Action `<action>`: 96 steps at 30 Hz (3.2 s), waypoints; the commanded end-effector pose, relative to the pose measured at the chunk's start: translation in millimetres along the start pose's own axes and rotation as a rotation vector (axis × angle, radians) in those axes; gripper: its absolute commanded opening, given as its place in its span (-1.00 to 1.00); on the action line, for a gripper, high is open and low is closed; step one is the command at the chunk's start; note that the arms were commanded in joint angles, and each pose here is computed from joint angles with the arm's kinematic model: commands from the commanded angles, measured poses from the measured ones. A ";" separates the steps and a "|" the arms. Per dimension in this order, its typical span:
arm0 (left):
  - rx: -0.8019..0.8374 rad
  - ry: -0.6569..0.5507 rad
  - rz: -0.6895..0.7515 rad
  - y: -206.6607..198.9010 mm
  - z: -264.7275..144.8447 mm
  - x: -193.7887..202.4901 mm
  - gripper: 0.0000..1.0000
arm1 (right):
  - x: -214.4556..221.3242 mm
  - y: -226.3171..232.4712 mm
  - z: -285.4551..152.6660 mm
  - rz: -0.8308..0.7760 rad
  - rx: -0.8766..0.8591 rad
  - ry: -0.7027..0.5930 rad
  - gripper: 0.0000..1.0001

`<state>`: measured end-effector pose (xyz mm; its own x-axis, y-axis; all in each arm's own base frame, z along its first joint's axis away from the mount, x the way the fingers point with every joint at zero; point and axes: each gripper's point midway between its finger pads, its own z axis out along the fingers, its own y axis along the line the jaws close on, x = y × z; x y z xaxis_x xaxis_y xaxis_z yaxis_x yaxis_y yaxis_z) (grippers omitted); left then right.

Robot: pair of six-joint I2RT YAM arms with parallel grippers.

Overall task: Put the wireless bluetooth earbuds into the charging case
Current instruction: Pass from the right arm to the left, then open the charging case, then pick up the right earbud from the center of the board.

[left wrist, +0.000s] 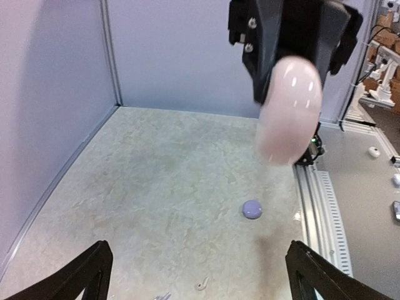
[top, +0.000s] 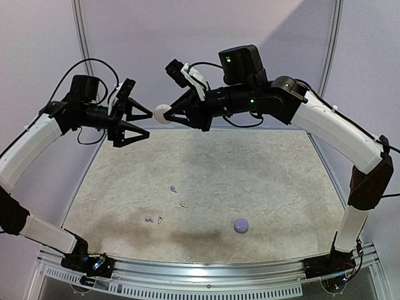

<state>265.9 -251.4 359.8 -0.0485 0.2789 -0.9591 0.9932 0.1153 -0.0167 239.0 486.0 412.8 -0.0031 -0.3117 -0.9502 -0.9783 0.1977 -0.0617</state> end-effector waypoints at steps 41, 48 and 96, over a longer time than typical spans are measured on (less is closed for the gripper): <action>0.153 -0.304 0.105 -37.1 12.7 -47.0 -0.80 | -15.2 10.4 16.2 -0.046 0.009 -0.049 -1.00; 0.132 -0.302 0.151 -36.9 13.2 -43.2 -1.00 | -13.5 4.4 16.7 -0.042 0.041 -0.043 0.34; -0.477 -0.356 -0.157 54.3 -48.6 17.6 -1.00 | 99.9 -120.2 17.6 0.627 0.368 0.171 0.61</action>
<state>293.4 -223.7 350.1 -0.0704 -0.0349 -0.9969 0.9161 0.3932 -0.0785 344.8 445.1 414.0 -0.3338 -0.0759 -0.9396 -0.8063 0.5393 0.2429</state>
